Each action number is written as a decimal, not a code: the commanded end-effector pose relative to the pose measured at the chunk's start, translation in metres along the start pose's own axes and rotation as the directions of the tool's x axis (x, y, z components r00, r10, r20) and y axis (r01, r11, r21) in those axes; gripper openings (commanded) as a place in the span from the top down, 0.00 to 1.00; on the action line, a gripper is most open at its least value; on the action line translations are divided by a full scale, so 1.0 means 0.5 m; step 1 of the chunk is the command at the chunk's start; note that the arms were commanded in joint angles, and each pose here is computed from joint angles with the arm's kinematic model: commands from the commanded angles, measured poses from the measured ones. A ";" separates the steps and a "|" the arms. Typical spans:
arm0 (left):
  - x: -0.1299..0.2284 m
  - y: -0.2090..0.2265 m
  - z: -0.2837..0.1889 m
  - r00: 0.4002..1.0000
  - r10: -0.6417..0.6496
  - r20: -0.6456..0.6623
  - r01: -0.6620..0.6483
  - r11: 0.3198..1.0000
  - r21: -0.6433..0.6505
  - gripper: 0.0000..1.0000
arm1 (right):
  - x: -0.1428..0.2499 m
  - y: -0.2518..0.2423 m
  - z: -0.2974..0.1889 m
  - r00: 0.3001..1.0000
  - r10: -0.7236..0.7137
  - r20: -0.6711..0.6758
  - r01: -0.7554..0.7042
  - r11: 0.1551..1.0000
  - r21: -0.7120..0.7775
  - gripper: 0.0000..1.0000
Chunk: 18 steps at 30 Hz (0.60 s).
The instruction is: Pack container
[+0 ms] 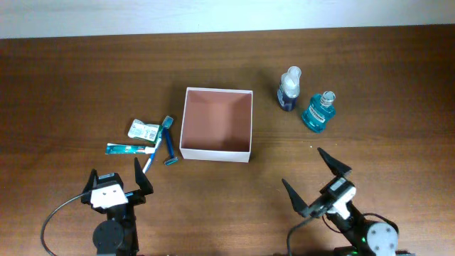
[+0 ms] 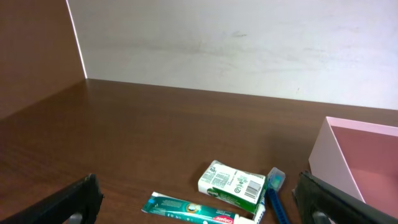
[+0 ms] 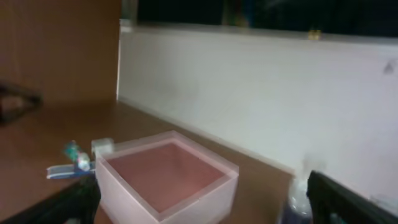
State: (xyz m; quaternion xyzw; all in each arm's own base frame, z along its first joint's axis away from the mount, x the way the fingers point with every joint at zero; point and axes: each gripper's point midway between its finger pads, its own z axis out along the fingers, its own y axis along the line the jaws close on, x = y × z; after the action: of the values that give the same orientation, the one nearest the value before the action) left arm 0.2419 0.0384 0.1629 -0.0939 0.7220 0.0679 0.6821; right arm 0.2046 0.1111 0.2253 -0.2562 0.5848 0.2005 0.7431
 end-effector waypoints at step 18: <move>0.002 -0.001 0.000 1.000 0.015 0.003 -0.015 1.000 0.006 0.01 | -0.151 -0.226 0.079 0.860 0.256 -0.441 -0.051 0.903 0.426 0.01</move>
State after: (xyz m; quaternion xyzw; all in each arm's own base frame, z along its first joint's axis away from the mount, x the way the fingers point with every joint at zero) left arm 0.2419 0.0384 0.1630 -0.0939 0.7219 0.0679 0.6822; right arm 0.2643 0.0569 0.3185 -0.0909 0.7780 0.1130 0.6113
